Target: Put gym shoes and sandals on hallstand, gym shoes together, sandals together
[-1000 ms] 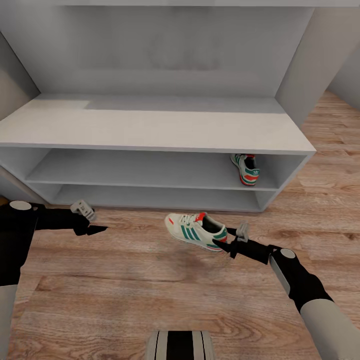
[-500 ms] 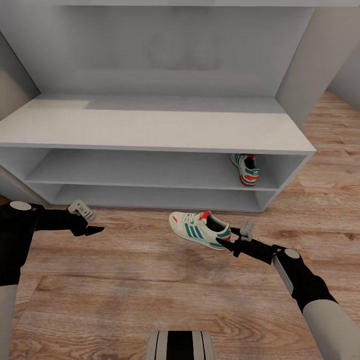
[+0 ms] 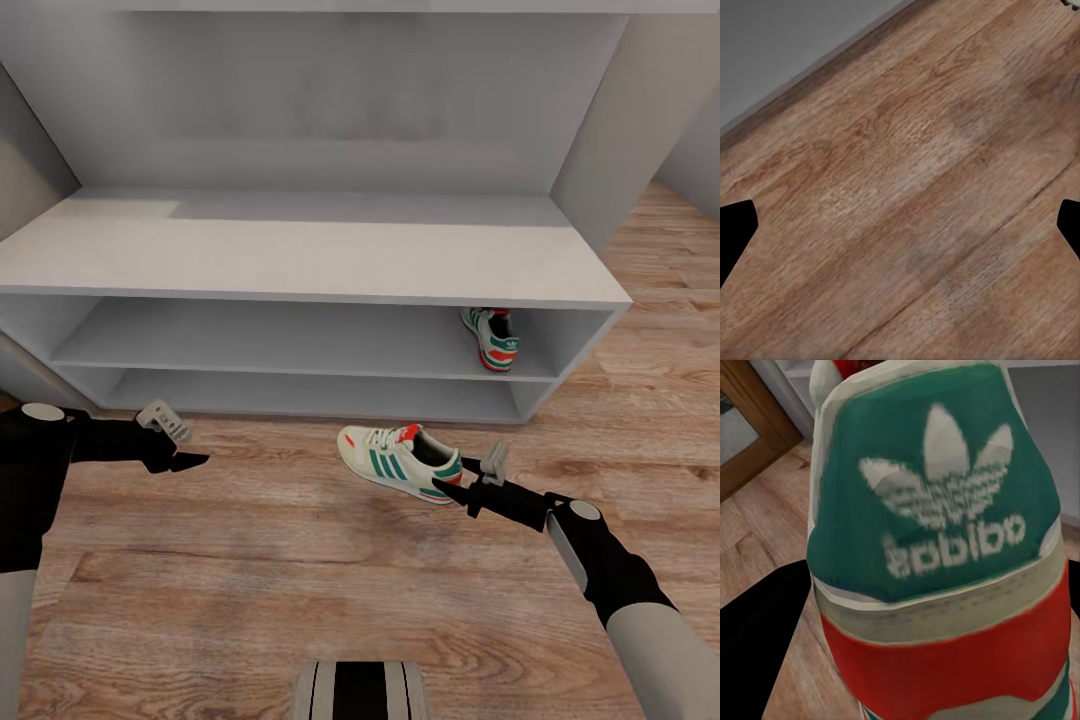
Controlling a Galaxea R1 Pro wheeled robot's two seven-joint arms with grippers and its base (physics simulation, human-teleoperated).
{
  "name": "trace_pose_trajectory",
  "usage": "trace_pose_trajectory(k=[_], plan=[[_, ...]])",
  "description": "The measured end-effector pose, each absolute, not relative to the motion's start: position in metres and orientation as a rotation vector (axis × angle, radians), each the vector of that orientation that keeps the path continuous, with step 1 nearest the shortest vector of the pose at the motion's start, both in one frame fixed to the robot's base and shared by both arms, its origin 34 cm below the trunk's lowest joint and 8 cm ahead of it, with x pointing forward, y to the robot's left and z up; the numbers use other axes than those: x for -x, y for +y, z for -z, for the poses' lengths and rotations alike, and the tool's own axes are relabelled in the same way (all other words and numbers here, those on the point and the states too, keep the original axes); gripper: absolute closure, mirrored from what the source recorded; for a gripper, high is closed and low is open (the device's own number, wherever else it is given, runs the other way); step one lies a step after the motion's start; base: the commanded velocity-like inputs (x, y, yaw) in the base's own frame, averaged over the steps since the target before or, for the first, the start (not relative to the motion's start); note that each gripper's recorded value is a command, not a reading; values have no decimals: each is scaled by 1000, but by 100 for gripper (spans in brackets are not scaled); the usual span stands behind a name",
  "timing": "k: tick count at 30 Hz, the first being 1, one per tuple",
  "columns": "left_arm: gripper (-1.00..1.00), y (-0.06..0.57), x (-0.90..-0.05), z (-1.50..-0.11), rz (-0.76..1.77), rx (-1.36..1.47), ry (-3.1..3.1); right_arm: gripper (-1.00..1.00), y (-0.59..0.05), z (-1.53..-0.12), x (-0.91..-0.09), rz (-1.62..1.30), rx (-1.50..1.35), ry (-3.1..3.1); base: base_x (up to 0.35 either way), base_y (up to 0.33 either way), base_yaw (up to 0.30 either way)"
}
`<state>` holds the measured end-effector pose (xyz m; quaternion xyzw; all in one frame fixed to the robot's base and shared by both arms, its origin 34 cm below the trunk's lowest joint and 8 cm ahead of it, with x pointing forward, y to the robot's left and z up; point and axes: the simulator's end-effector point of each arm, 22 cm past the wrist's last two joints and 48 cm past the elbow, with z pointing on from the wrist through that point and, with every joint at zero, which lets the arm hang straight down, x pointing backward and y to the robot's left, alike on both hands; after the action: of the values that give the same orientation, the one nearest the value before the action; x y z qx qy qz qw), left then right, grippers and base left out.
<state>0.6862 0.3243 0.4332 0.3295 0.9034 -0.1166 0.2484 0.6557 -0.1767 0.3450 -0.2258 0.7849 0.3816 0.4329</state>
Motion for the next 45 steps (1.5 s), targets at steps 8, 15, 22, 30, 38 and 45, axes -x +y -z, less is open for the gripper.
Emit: trace_pose_trajectory(k=[8, 15, 22, 30, 38, 45], plan=[[-100, 324, -682, -426, 334, -893, 2479, 100, -177, -345, -656, -949, 563, 1956, 0, 0, 0], [-100, 324, -680, -421, 346, -886, 2492, 100, -178, -345, -657, -943, 558, 1957, 0, 0, 0], [-100, 324, -679, -419, 350, -883, 2497, 100, -203, -347, -676, -864, 449, 1974, 0, 0, 0], [-100, 324, -679, -418, 353, -882, 2499, 100, -259, -341, -703, -689, 237, 2027, 0, 0, 0], [-100, 323, -674, -408, 375, -870, 2522, 100, -271, -339, -708, -649, 187, 2038, 0, 0, 0], [-100, 319, -676, -398, 363, -841, 2530, 100, -285, -342, -714, -609, 127, 2036, 0, 0, 0]])
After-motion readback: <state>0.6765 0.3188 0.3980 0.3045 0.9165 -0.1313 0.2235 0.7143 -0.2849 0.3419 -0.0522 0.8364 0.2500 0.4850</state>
